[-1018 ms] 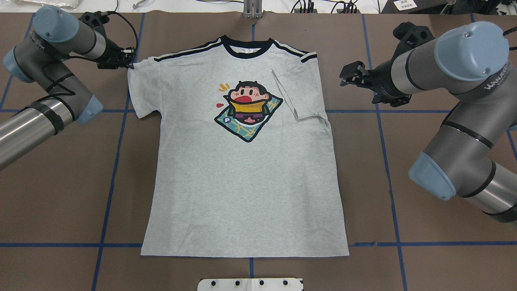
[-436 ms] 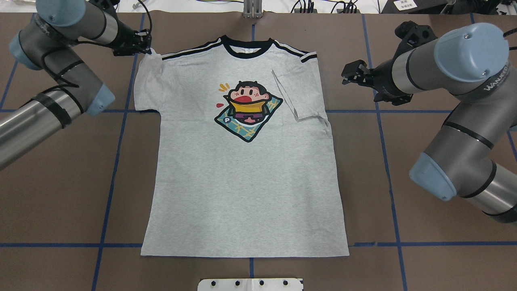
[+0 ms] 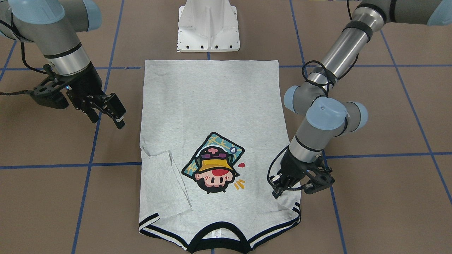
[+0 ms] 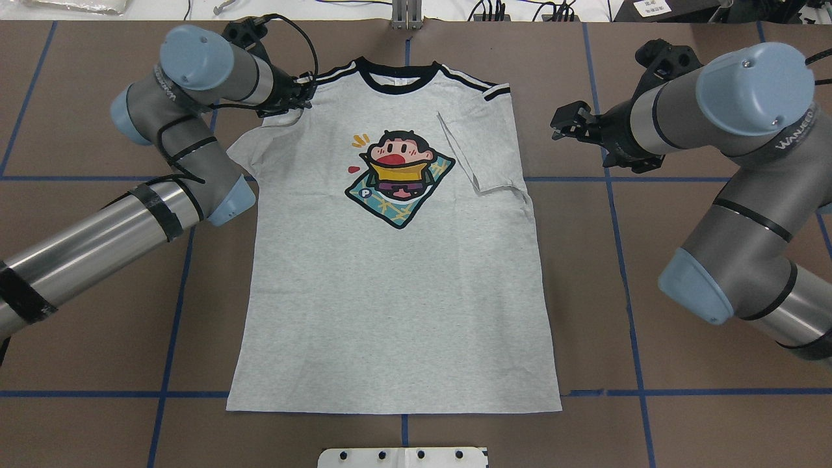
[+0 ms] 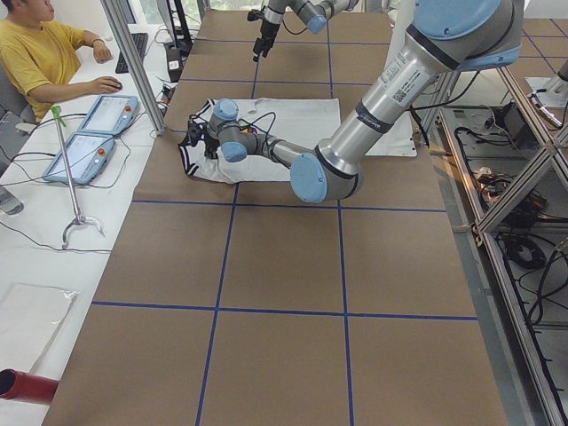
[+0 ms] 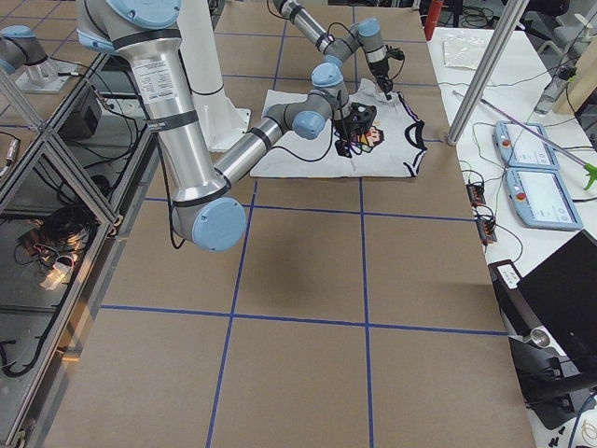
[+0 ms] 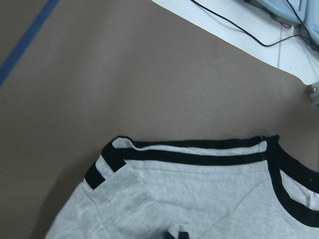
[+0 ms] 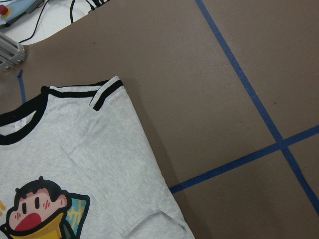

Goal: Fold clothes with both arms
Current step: 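Grasp the sleeve with the left gripper and fold it onto the shirt body, then move the right gripper to the near hem corner while the left gripper follows the side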

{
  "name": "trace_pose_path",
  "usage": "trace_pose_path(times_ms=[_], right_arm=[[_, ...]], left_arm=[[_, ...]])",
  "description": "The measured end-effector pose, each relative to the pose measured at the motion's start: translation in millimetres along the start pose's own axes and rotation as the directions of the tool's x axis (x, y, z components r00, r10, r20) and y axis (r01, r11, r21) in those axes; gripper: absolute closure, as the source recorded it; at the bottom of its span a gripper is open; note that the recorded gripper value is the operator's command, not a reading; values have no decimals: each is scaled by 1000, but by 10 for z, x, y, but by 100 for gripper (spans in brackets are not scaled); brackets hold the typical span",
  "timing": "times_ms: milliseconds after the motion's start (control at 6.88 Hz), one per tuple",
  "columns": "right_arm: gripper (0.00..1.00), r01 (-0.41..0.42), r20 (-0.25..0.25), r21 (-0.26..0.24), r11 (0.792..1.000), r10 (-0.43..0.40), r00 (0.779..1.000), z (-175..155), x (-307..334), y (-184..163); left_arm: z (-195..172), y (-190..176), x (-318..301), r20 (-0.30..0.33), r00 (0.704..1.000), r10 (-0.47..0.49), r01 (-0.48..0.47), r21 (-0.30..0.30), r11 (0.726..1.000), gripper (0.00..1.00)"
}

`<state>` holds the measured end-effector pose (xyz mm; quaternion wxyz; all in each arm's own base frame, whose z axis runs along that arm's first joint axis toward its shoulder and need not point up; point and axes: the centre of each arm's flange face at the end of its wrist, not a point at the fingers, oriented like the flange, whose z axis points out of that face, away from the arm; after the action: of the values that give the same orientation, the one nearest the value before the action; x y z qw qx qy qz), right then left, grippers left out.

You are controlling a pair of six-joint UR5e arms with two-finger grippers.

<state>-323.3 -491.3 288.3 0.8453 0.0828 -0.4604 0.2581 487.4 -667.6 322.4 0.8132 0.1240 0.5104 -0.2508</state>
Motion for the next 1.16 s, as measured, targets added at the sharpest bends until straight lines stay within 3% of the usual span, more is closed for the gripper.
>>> trace_pose_path(times_ms=[291, 436, 581, 727, 1163], right_arm=[[0, 2, -8, -2, 1000, -2, 1000, 53, 3, 33], [0, 6, -11, 1, 1000, -6, 1000, 83, -3, 64], [0, 12, -13, 3, 1000, -11, 1000, 110, -14, 103], [0, 16, -15, 6, 1000, -15, 1000, 137, -28, 133], [0, 15, -4, 16, 1000, -15, 1000, 132, -108, 222]], left_arm=[[193, 75, 228, 19, 1000, -16, 15, 74, 997, 100], [225, 54, 349, 20, 1000, -22, 20, 106, 994, 70], [247, 26, 420, 21, 999, -32, 29, 130, 991, 17], [258, 11, 452, 22, 999, -38, 35, 144, 989, 1], [-27, 85, 572, -50, 998, -30, 37, 141, 989, 1]])
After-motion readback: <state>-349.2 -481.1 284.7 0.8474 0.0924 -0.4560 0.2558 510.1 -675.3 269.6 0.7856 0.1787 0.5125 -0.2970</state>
